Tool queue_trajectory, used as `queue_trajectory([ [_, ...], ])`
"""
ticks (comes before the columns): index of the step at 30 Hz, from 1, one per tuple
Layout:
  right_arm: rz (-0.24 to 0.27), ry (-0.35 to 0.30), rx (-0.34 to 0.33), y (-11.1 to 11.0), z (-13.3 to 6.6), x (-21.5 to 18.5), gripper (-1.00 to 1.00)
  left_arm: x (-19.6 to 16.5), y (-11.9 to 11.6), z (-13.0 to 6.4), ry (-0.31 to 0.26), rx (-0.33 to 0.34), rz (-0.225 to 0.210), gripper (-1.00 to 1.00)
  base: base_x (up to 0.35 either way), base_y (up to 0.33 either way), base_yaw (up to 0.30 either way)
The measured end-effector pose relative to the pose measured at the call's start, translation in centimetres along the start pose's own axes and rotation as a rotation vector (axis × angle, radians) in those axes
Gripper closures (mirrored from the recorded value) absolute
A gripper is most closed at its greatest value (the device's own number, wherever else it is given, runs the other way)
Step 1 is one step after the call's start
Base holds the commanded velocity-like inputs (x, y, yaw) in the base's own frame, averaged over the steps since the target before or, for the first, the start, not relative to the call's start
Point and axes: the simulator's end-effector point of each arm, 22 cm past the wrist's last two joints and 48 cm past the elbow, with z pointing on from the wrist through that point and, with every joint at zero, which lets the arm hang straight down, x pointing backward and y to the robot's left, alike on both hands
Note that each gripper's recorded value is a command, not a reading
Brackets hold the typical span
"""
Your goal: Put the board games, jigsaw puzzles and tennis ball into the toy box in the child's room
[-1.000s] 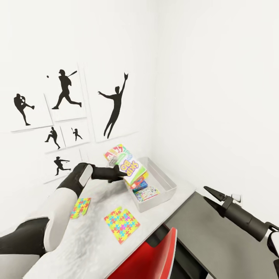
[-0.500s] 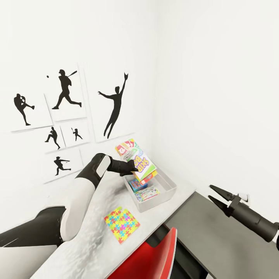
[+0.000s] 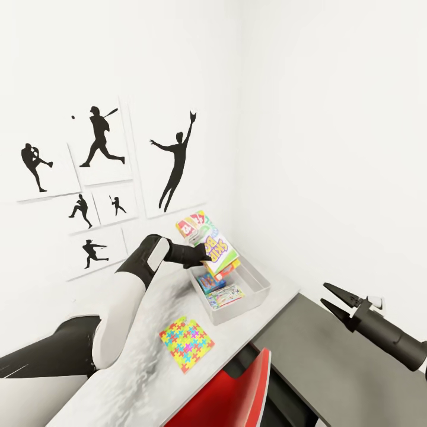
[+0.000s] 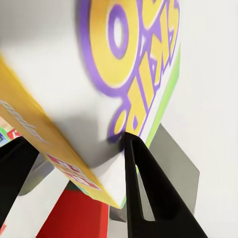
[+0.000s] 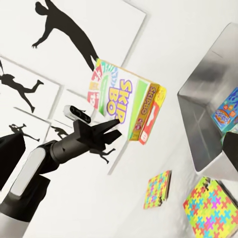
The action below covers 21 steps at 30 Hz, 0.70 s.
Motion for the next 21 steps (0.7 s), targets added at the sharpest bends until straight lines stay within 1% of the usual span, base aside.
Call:
queue_trajectory([
  [2,0.0,0.0,-0.006,0.1,0.0,0.0,-1.0,0.0,0.0,0.0,-0.003,0.0,0.002,1.0,0.0,0.0,0.0],
  [5,-0.02,0.005,-0.004,0.4,-0.4,-0.7,-1.0,-0.1,-0.1,0.0,-0.006,0.002,0.004,1.0,0.0,0.0,0.0],
  [7,-0.025,0.006,-0.006,0.5,-0.6,-0.8,-1.0,-0.2,-0.1,0.0,-0.007,0.002,0.005,1.0,0.0,0.0,0.0],
  [12,-0.026,0.005,-0.031,1.1,-0.7,-1.1,-1.0,-0.2,-0.1,0.0,-0.008,0.003,0.006,1.0,0.0,0.0,0.0],
  [21,-0.03,0.005,-0.047,1.5,-0.8,-1.3,-1.0,-0.2,-0.1,0.0,-0.01,0.004,0.007,1.0,0.0,0.0,0.0],
])
